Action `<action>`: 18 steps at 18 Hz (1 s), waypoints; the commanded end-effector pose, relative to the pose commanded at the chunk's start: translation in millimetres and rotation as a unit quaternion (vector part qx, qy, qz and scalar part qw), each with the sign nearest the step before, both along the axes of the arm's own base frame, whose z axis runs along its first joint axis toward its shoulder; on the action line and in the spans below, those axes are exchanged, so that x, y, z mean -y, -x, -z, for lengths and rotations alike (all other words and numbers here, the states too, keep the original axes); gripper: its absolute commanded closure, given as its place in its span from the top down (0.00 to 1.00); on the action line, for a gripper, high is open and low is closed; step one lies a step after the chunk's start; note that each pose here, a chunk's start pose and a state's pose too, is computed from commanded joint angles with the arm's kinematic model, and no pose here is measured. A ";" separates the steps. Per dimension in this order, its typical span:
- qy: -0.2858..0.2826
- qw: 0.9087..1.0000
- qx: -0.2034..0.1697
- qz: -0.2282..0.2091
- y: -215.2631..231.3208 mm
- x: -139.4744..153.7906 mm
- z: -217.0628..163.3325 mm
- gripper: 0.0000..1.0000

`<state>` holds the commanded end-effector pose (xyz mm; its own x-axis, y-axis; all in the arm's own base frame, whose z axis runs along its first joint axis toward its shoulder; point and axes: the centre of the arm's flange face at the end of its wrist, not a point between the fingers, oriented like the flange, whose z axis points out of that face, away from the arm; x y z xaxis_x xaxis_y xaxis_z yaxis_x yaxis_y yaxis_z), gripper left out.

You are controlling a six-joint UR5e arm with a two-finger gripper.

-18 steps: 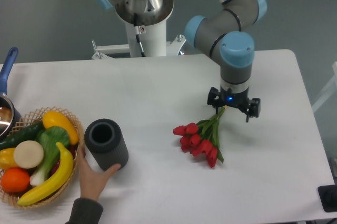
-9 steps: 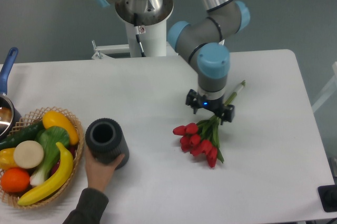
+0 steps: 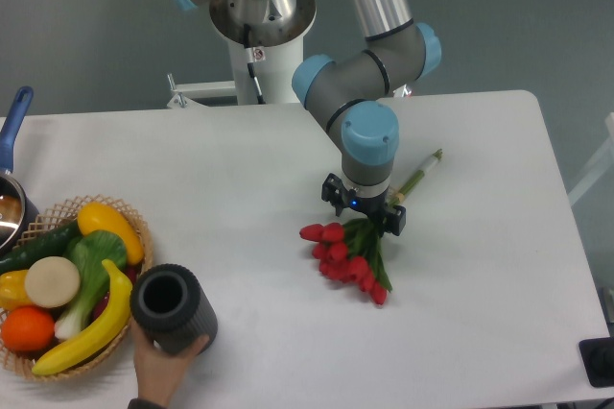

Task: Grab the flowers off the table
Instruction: 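Close the gripper around the tulip stems just below the blooms, then lift the grasped tulips up off the table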

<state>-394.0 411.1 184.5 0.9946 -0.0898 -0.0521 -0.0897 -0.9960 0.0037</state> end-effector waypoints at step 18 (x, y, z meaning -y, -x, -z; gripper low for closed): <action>-0.036 0.997 -0.063 -0.041 80.8 12.6 -114.7 0.00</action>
<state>-474.8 398.5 299.2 0.9837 0.0007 -0.1798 -0.0104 -0.9981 -0.0611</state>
